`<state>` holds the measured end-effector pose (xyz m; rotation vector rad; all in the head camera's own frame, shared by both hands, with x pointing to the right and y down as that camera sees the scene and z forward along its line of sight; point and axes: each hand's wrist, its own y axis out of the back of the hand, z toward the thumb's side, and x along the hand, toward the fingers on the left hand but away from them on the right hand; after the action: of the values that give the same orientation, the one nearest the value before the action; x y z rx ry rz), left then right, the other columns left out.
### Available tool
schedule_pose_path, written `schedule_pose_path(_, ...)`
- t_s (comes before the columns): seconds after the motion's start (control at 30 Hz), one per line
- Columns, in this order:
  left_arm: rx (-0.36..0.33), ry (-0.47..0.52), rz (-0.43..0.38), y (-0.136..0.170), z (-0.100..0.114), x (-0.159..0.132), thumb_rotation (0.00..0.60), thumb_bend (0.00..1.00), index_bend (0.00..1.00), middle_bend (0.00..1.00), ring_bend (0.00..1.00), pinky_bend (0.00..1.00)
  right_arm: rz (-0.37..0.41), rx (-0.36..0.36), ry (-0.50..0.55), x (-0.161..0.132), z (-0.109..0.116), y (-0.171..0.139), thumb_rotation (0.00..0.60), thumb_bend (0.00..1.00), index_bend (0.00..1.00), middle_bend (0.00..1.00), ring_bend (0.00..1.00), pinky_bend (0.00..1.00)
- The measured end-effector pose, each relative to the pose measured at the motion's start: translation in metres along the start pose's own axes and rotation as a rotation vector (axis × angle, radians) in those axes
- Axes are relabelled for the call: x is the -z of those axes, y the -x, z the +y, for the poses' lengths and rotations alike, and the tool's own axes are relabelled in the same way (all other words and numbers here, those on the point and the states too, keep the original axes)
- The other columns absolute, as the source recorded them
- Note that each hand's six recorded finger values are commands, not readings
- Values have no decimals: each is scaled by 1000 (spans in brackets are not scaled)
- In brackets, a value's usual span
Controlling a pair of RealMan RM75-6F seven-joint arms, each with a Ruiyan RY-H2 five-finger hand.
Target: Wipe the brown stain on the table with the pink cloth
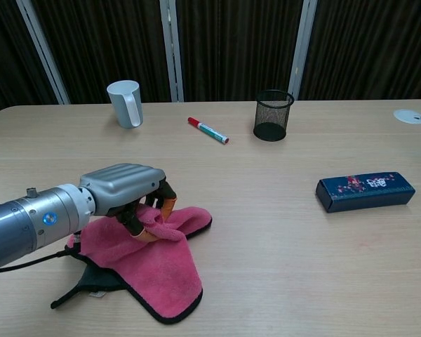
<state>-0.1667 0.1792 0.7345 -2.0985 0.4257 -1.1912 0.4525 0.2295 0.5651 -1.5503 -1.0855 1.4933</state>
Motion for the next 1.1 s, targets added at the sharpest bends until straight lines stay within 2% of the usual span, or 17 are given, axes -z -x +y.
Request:
schedule_pose_path(0.1,-3,-37,3,2,-2,4,600,500,888,622,533,621,5,5,2,-1,2,0,600,0,82,0,0,142)
schedule_pose_path(0.3,-5,-64,72,3,-3,35,600,500,889,622,534,621,10,9,3,-3,3,-1,600,0,82,0,0,142)
schedule_pose_path(0.6,-17,-110,223,4,1,101,600,500,889,622,534,621,28,13,-2,-9,4,-3,600,0,82,0,0,142)
schedule_pose_path(0.87,-64,-86,357,5,17,161,600,501,890,623,535,622,33,4,-6,-12,1,-2,600,0,83,0,0,142)
schedule_pose_path(0.97,-88,-34,377,1,23,167,600,500,891,623,536,622,35,0,-8,-13,-1,-2,600,0,82,0,0,142)
schedule_pose_path(1.1,-94,12,340,-11,24,151,600,500,891,624,536,623,37,-4,-12,-13,-2,-1,600,0,82,0,0,142)
